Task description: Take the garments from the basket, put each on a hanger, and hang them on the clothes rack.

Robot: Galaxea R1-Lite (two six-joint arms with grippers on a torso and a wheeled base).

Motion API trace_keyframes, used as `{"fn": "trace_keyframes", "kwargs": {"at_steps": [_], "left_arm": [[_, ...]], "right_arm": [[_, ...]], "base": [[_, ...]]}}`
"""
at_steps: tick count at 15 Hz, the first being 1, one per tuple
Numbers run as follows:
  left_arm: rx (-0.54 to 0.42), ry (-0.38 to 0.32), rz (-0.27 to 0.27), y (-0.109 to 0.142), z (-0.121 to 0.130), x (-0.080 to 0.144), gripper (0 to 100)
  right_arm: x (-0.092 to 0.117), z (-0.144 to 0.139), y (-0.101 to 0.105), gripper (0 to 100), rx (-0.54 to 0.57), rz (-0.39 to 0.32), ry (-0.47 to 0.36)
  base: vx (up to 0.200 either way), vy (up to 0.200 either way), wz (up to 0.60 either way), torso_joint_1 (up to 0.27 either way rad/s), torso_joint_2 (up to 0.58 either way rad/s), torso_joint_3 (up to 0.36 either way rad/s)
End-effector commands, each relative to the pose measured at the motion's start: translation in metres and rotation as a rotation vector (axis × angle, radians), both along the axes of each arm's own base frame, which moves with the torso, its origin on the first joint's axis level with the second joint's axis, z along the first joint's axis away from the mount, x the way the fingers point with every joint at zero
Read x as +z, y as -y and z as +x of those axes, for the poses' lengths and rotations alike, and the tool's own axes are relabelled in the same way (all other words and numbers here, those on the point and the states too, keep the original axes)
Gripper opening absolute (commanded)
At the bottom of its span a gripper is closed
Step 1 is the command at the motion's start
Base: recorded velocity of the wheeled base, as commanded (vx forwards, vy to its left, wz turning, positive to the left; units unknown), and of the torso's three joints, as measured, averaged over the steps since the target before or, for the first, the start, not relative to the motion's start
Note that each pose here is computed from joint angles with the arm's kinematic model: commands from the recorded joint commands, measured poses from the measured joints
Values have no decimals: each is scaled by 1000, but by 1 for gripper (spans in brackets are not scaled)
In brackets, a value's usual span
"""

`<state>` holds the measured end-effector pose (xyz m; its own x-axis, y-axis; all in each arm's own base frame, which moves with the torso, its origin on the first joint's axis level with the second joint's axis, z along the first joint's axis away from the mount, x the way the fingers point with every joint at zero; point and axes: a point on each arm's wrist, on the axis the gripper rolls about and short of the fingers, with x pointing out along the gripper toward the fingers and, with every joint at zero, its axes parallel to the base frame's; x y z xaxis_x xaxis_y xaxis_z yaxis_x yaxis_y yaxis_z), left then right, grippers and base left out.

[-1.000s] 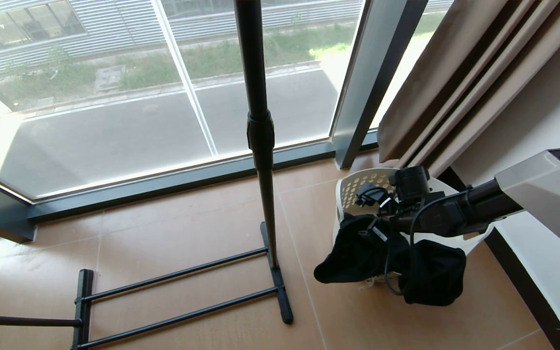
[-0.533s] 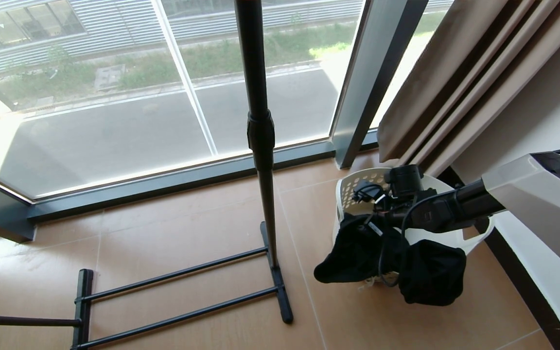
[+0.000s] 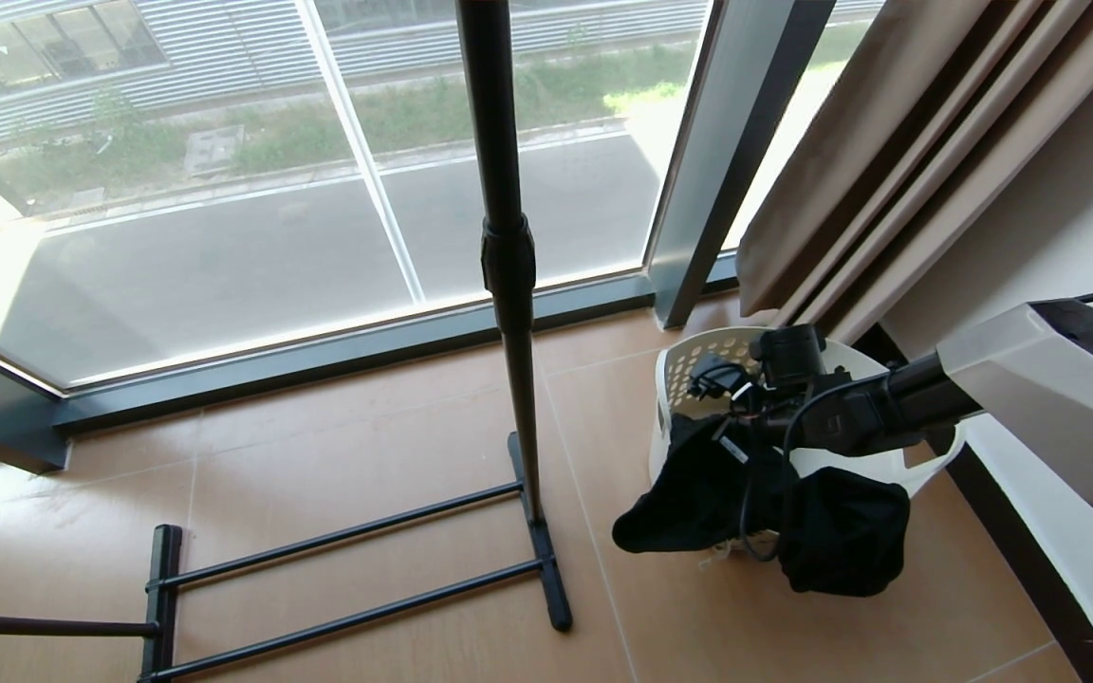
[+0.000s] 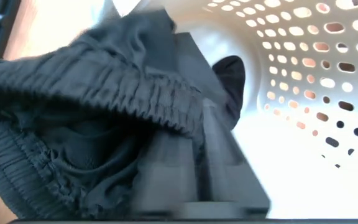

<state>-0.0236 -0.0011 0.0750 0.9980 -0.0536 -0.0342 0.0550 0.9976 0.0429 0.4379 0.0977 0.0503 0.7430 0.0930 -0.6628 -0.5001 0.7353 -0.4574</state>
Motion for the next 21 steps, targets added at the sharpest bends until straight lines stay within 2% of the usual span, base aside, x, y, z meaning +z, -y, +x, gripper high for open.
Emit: {"fn": "trace_keyframes", "kwargs": {"at_steps": [1, 3, 4, 6, 9, 12, 14, 16, 18, 21], "left_arm": [[0, 0, 0, 0, 0, 0, 100], [-2, 0, -2, 0, 0, 0, 100], [-2, 0, -2, 0, 0, 0, 100], [-2, 0, -2, 0, 0, 0, 100], [-2, -1, 0, 0, 0, 0, 100], [-2, 0, 0, 0, 0, 0, 100], [-2, -1, 0, 0, 0, 0, 100], [-2, 0, 0, 0, 0, 0, 100], [-5, -1, 3, 0, 0, 0, 100], [-20, 0, 13, 0, 0, 0, 100]], "right_arm": [[23, -18, 2, 0, 3, 8, 19], [50, -45, 2, 0, 18, 20, 48], [78, -77, 1, 0, 32, 48, 82], [113, -127, 6, 0, 41, 90, 137], [152, -207, 10, 0, 93, 158, 239], [184, -273, 15, 0, 160, 222, 397], [198, -308, 21, 0, 216, 283, 482], [198, -325, 29, 0, 223, 306, 518], [193, -335, 36, 0, 219, 321, 527], [189, -332, 35, 0, 214, 317, 511]], "base": [[0, 0, 0, 0, 0, 0], [0, 0, 0, 0, 0, 0], [0, 0, 0, 0, 0, 0], [0, 0, 0, 0, 0, 0], [0, 0, 0, 0, 0, 0], [0, 0, 0, 0, 0, 0], [0, 0, 0, 0, 0, 0], [0, 0, 0, 2, 2, 93], [0, 0, 0, 2, -2, 166], [0, 0, 0, -1, -1, 194]]}}
